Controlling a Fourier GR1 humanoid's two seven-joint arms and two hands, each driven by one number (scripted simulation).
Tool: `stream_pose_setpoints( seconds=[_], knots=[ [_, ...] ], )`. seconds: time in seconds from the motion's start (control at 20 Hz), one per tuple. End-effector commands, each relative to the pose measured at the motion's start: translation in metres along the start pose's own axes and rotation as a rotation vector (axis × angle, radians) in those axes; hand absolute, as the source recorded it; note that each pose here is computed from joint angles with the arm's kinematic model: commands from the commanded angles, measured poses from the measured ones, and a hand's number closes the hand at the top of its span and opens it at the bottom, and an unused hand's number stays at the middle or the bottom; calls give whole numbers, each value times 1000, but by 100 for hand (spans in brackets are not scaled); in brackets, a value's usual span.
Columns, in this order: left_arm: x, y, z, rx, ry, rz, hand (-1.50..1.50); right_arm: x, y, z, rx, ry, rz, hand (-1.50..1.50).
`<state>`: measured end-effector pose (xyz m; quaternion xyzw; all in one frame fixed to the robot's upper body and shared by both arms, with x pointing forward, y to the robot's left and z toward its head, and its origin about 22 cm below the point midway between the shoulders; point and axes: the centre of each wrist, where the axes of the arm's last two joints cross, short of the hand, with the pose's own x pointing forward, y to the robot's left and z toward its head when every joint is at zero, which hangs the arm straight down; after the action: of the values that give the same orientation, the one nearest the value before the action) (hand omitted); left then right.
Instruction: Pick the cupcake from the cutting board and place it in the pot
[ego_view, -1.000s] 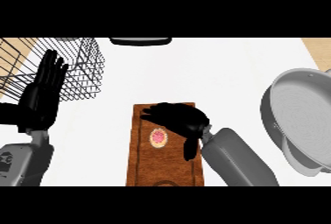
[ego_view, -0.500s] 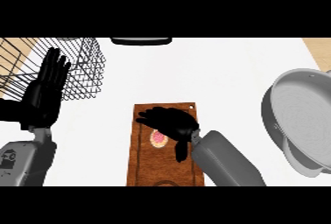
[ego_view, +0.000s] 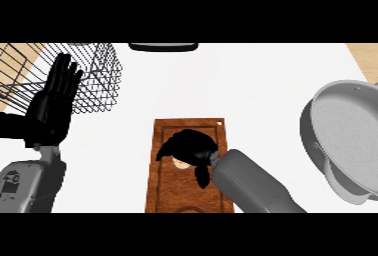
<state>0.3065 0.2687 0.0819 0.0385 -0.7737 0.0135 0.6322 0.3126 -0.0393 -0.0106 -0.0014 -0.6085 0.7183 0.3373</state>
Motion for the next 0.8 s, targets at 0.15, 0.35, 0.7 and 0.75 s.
stream_pose_setpoints(
  seconds=[0.15, 0.35, 0.7, 0.75],
  knots=[
    [6, 3, 1, 3, 9, -2, 0, 28, 13, -10, -28, -121, 53, 150],
    [-13, -11, 3, -4, 12, -6, 0, 18, 9, -13, -51, -117, 75, 150],
    [-2, 1, 12, 5, 14, 31, 0, 24, -13, -6, -232, -44, 147, 150],
    [-17, 0, 11, 31, 13, 1, 0, 27, -16, -4, -262, -27, 150, 150]
  ],
)
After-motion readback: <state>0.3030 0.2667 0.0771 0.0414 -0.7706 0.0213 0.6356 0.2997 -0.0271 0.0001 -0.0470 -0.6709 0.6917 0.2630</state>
